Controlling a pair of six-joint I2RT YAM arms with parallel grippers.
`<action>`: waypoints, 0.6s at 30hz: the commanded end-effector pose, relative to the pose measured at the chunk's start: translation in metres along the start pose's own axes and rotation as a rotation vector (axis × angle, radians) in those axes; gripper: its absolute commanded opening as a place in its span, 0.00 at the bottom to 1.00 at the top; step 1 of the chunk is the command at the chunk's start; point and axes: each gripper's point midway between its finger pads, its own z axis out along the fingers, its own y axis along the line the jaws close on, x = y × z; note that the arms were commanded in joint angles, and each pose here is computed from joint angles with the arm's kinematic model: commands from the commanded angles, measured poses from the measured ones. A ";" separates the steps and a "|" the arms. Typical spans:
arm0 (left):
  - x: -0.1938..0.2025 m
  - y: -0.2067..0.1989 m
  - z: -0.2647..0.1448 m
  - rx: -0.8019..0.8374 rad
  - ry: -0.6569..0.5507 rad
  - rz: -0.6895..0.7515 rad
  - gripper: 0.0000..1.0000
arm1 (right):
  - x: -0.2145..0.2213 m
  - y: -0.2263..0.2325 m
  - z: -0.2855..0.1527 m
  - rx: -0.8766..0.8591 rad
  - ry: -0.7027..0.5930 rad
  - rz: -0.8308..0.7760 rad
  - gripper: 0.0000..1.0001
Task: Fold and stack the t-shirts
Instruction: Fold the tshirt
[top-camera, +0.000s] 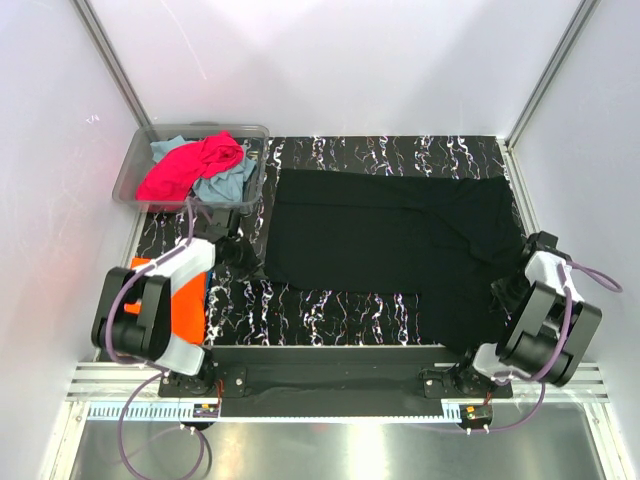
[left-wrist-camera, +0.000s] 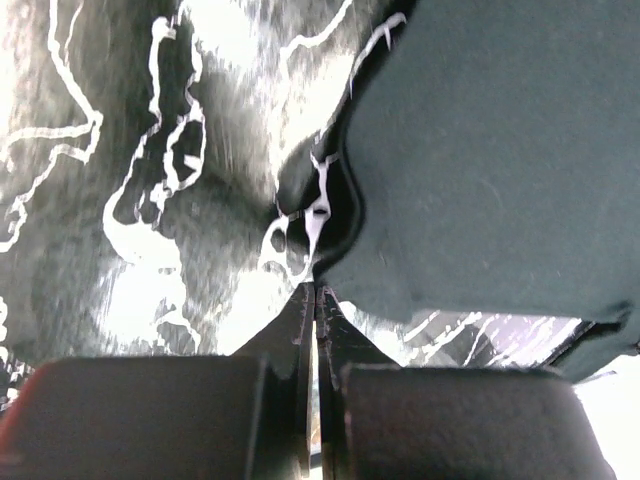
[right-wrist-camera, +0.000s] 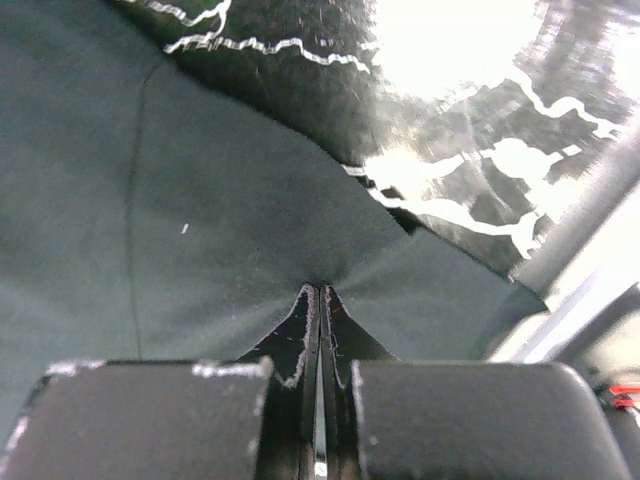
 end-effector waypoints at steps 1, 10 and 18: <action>0.003 -0.003 -0.013 0.040 -0.024 -0.002 0.00 | -0.014 -0.004 -0.026 -0.008 -0.065 -0.021 0.00; 0.027 0.016 -0.025 0.029 -0.024 -0.008 0.00 | -0.012 0.003 -0.048 -0.041 -0.112 -0.094 0.00; 0.033 0.028 -0.019 -0.008 0.000 0.011 0.00 | -0.026 -0.003 -0.054 -0.009 -0.183 -0.086 0.40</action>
